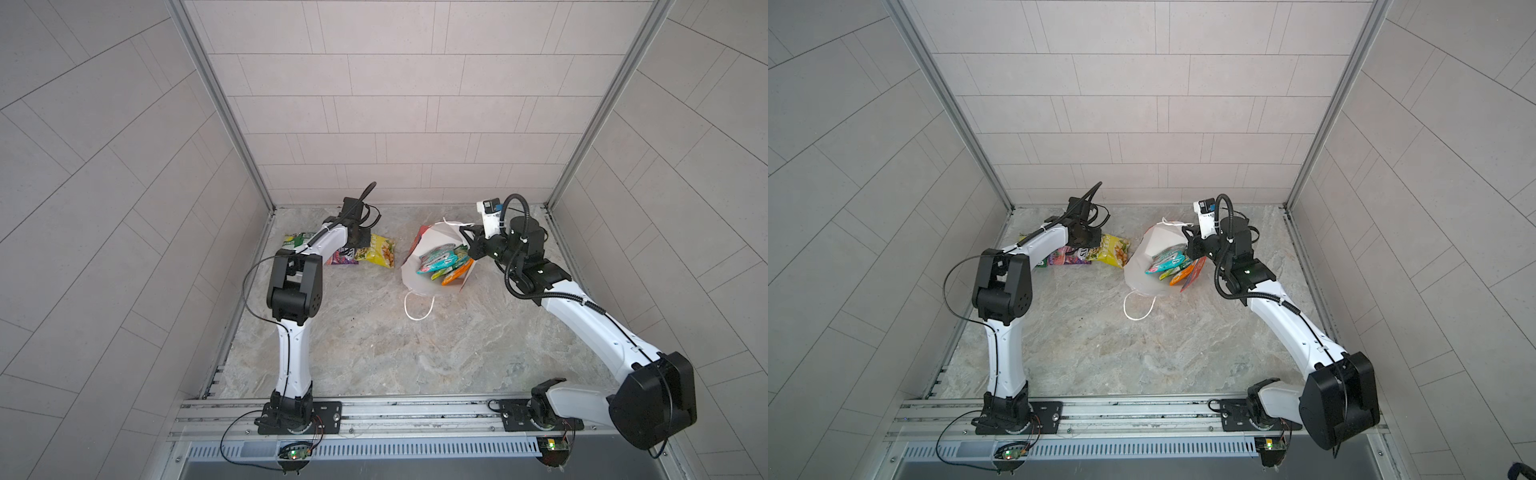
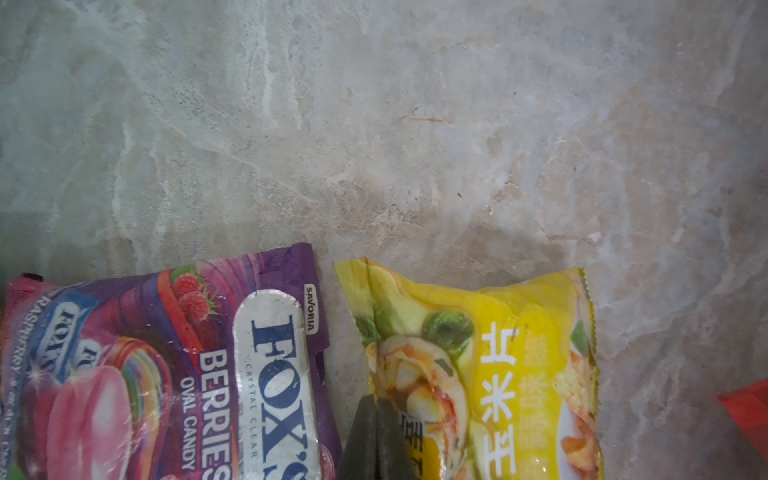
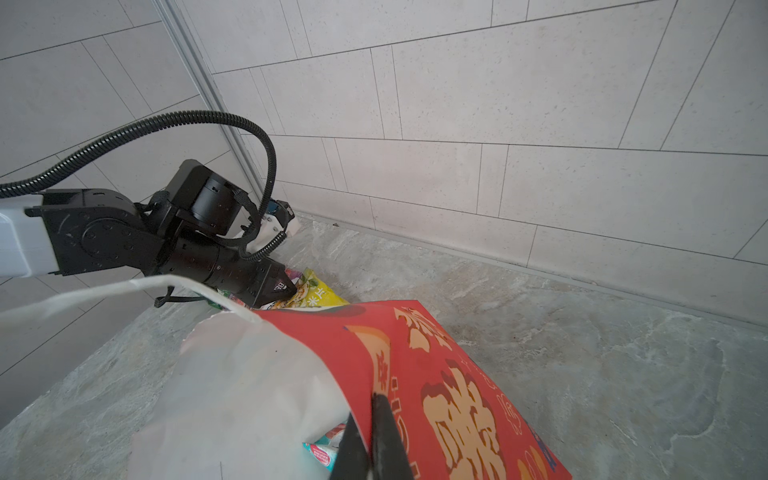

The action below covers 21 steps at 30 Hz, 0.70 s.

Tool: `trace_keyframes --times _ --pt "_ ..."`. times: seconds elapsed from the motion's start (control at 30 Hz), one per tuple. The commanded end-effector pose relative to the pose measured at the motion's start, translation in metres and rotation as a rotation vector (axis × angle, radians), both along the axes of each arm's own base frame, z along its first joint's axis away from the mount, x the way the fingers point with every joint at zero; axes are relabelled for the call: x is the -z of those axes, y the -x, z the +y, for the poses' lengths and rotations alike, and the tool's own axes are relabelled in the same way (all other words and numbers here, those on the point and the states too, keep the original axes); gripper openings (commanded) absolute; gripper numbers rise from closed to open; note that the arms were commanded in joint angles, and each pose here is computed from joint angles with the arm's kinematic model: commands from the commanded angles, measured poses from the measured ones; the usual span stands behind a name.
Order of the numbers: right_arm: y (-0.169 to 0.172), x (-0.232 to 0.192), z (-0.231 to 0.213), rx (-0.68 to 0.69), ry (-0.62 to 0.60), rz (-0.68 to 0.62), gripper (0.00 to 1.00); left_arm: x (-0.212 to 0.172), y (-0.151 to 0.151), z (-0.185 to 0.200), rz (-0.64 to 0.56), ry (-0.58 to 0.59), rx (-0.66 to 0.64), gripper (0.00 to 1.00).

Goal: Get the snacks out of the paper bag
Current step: 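Lower the yellow packet beside the purple packet and open the left gripper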

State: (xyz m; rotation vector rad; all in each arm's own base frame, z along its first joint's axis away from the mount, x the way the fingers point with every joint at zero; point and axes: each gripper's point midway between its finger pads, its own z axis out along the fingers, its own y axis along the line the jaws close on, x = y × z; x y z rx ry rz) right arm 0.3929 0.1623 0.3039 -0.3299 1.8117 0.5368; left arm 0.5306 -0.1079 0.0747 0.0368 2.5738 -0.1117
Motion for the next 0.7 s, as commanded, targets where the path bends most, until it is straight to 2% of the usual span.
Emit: trace_keyframes --times 0.0,0.3,0.43,0.57,0.67 --pt "-0.001 -0.013 -0.002 0.001 -0.012 -0.046 0.00 0.011 -0.001 0.012 0.007 -0.008 -0.070 0.00" --pt "0.000 -0.014 -0.002 0.002 -0.012 -0.046 0.00 0.019 -0.009 0.009 -0.006 0.020 -0.079 0.00" --pt "0.001 -0.014 -0.003 0.003 -0.009 -0.048 0.00 0.021 -0.008 0.009 0.000 0.022 -0.085 0.12" --pt "0.001 -0.015 -0.003 0.004 -0.008 -0.049 0.00 0.016 -0.006 0.009 -0.003 0.030 -0.088 0.12" --pt "0.001 -0.016 -0.002 0.000 -0.010 -0.049 0.00 0.006 -0.007 0.014 -0.026 0.012 -0.104 0.28"
